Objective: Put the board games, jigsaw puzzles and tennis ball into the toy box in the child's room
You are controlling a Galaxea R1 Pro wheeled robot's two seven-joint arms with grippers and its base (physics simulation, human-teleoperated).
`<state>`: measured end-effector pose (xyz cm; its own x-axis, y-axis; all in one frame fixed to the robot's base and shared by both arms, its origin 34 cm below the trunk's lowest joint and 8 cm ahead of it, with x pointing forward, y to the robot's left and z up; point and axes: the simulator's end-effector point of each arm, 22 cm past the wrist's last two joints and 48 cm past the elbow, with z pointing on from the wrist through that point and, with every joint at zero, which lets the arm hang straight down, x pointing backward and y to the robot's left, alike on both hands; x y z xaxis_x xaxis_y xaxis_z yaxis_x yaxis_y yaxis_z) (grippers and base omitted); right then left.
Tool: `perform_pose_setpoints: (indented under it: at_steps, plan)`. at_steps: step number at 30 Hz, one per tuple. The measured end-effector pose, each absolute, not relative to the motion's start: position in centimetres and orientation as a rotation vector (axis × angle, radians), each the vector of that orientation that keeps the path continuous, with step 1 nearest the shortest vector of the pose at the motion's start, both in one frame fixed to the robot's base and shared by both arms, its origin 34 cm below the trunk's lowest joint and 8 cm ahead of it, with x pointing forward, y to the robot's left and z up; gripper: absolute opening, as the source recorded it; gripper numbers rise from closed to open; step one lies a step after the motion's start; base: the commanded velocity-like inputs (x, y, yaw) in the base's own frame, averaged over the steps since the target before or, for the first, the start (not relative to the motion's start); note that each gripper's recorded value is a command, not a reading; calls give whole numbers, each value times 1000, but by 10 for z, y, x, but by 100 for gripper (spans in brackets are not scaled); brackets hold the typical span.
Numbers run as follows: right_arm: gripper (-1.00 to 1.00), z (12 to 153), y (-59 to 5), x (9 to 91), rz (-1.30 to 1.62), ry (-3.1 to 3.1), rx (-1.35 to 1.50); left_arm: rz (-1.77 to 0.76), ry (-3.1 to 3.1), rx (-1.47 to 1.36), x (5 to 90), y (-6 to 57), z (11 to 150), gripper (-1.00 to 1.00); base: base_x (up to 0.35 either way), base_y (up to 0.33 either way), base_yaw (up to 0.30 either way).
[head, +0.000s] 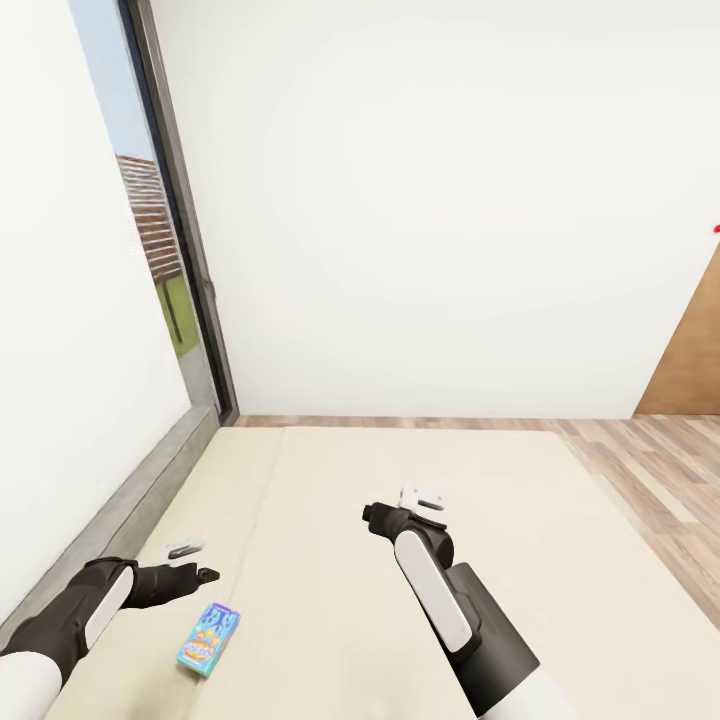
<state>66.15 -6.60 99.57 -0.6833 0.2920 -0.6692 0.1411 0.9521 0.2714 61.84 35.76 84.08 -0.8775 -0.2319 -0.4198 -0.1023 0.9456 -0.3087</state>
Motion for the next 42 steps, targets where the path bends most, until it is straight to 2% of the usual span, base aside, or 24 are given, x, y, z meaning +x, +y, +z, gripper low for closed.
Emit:
perform_pose_setpoints:
  at_steps: [42]
  plan:
    - [100, 997, -67, 663, 258, 2313, 322, -383, 2636, -240, 618, 358, 841, 100, 10, 80, 0]
